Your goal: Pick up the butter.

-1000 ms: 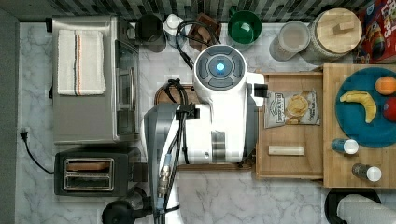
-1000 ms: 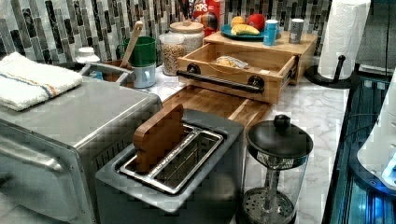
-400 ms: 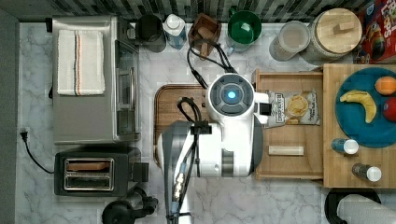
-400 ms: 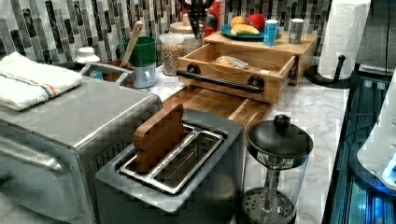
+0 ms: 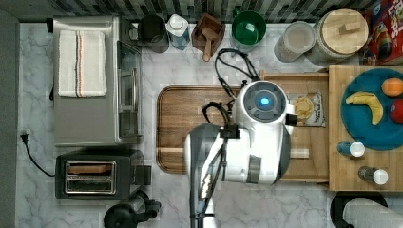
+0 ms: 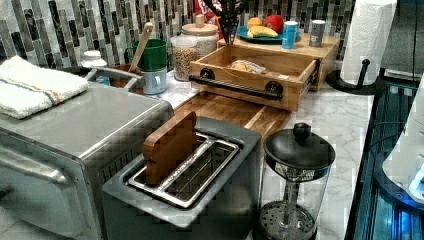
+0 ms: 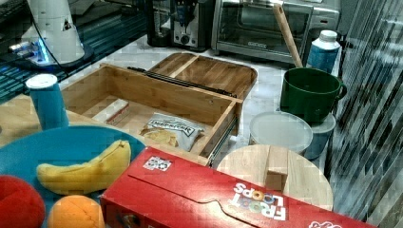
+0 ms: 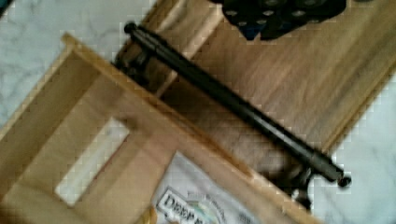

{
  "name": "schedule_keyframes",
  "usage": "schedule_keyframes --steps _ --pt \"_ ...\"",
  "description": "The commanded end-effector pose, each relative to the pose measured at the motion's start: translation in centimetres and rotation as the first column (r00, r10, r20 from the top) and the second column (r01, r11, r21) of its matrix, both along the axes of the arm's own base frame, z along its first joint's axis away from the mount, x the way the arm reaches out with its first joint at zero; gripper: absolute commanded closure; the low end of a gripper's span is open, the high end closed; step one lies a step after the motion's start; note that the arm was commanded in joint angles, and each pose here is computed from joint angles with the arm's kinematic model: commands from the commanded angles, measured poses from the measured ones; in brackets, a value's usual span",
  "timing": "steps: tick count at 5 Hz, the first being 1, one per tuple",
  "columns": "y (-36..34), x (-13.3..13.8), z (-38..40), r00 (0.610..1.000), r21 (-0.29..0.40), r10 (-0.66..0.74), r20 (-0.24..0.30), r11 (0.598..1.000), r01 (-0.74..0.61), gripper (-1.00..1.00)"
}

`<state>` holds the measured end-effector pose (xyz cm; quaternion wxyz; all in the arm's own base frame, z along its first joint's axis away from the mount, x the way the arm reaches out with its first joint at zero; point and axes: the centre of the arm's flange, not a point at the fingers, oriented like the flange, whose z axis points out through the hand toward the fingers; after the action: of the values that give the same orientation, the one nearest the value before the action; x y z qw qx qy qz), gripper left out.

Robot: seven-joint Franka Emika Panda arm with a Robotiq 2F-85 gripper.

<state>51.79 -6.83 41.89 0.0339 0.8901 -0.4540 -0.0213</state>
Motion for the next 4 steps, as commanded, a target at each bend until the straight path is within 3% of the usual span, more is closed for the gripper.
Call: schedule_keyframes --steps 1,2,4 --pt "-6.7 0.2 3.3 0.995 -0.001 -0.064 0.079 0.998 0.065 1.00" --pt "-10.3 0.3 4.1 0.997 -0.009 -0.037 0.070 0.999 0.038 -1.00" --pt "-14.1 -1.3 1.7 0.990 -0.012 -0.117 0.084 0.993 0.118 -1.00"
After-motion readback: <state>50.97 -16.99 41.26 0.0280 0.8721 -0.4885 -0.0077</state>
